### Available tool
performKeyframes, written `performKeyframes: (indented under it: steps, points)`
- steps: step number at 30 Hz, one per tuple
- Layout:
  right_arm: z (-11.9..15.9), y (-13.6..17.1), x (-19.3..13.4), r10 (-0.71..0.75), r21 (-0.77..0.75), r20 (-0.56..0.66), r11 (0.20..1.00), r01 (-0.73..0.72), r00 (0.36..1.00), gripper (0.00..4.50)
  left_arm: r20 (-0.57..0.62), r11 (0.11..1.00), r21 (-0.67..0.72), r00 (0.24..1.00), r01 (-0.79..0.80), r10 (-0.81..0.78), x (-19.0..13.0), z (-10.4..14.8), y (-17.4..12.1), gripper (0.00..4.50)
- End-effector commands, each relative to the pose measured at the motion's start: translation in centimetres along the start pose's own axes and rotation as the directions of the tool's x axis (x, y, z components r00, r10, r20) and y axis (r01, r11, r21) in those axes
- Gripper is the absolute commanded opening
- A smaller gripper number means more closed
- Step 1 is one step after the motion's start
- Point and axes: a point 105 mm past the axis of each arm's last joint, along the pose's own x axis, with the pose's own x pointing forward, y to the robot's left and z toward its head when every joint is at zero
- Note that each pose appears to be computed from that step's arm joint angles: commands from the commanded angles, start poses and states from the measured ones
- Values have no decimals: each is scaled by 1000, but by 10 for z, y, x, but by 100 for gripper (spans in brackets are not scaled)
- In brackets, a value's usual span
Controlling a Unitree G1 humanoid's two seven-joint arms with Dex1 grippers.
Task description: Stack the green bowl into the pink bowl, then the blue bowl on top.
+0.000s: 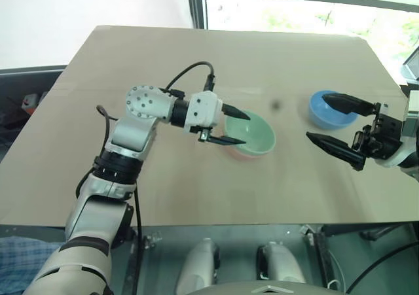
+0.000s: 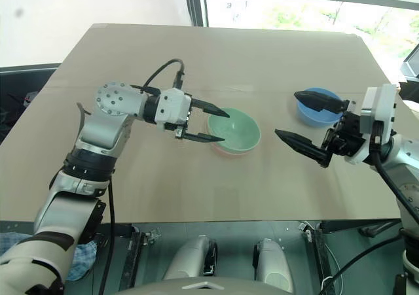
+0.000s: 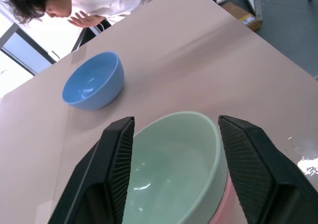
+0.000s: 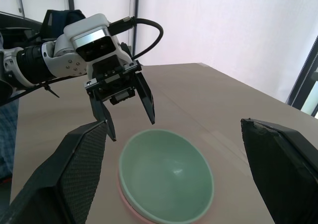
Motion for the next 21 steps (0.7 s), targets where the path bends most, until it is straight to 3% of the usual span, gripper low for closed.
performKeyframes:
  steps: [1,5,10,15,21]
  points:
    - [2,0,-1,-5,-44,-9,999,5,1000,450,80,984,-124,987,-130,141,-24,10,10,281]
    - [-18,-16,-2,-76,-65,-119,996,68,990,450,67,918,-324,962,-229,264,-57,-1,-6,281]
    - [-50,-55,-12,-204,-154,-329,975,161,922,450,12,792,-506,916,-340,401,-93,-8,-31,281]
    - [-62,-80,1,-226,-185,-397,969,164,890,450,-56,754,-506,888,-420,457,-122,-14,-52,281]
    - [-88,-109,11,-229,-232,-556,966,115,799,450,-73,752,-487,879,-444,472,-135,-12,-67,281]
